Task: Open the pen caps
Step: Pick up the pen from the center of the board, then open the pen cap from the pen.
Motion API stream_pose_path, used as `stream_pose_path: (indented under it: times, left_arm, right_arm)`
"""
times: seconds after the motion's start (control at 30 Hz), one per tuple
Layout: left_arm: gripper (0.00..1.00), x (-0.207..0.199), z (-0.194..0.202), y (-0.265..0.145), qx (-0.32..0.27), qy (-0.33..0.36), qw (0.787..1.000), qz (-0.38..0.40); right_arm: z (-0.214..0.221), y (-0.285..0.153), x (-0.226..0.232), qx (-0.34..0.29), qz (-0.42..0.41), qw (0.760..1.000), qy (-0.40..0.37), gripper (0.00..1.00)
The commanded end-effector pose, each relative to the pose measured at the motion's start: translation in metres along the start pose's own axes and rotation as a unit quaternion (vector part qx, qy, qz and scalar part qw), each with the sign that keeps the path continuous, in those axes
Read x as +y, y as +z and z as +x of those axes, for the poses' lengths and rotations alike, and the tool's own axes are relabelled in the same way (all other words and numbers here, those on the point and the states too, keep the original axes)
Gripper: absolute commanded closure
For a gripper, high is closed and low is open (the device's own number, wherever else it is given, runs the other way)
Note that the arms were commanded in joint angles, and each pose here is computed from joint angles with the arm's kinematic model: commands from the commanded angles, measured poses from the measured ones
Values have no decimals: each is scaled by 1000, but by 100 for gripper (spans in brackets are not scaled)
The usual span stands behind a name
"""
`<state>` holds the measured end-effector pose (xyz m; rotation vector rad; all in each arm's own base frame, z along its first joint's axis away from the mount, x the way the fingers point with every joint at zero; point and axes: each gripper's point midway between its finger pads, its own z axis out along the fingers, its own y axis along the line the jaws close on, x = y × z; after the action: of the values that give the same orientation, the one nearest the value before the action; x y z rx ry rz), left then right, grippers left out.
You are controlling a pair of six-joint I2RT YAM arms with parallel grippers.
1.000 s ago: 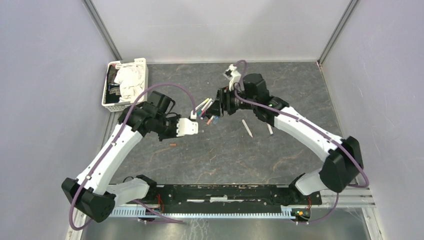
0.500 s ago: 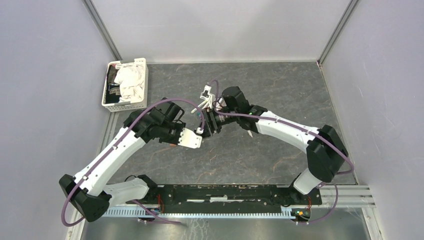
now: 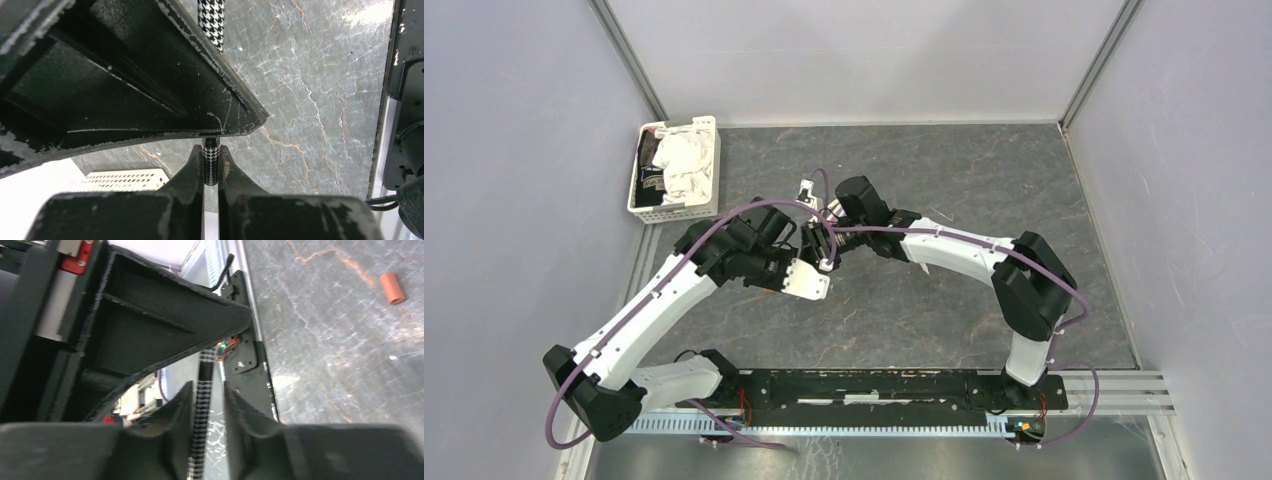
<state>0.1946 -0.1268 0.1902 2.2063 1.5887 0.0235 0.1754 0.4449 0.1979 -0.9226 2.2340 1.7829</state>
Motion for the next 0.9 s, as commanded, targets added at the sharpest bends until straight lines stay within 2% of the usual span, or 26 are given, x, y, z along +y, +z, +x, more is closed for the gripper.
stream_pose_path:
  times: [0.0,0.03,0.07,0.1,0.17,0.2,0.27,0.4,0.53,0.8,0.87]
  left_arm:
    - [98,8,-10,-11,-19,9,1000,-16]
    - [95,7,-10,-11,-21,8,1000,-16]
    - [88,7,-12,-11,-25,3,1000,-18]
    - [71,8,-14,-12,-32,-3,999,-21]
    - [44,8,-20,-15,-47,-16,998,-25]
    - [34,8,-24,-17,-58,-22,998,-26]
    - [28,8,-32,-21,-80,-34,996,-24]
    - [28,4,-56,-31,-140,-73,987,-8]
    - [28,-16,-81,-34,-206,-103,972,45]
    - [25,-19,-93,-32,-230,-119,963,74]
    - [28,-17,-91,-29,-222,-119,965,71]
  right_arm:
    - [-12,-1,19,-6,-28,999,-38,79]
    - [-10,-1,18,-4,-28,999,-39,88]
    - [-8,-2,18,-3,-28,999,-42,96]
    - [-5,-4,18,-1,-29,999,-46,100]
    - [1,-8,18,2,-33,998,-62,100]
    - [4,-11,19,3,-35,997,-72,100]
    - [11,-21,19,3,-40,994,-97,100]
    - [27,-40,17,-13,-66,991,-116,100]
    - [32,-52,38,-31,-111,983,-140,100]
    - [19,-49,43,-32,-115,982,-143,100]
    - [16,-48,43,-35,-115,983,-142,100]
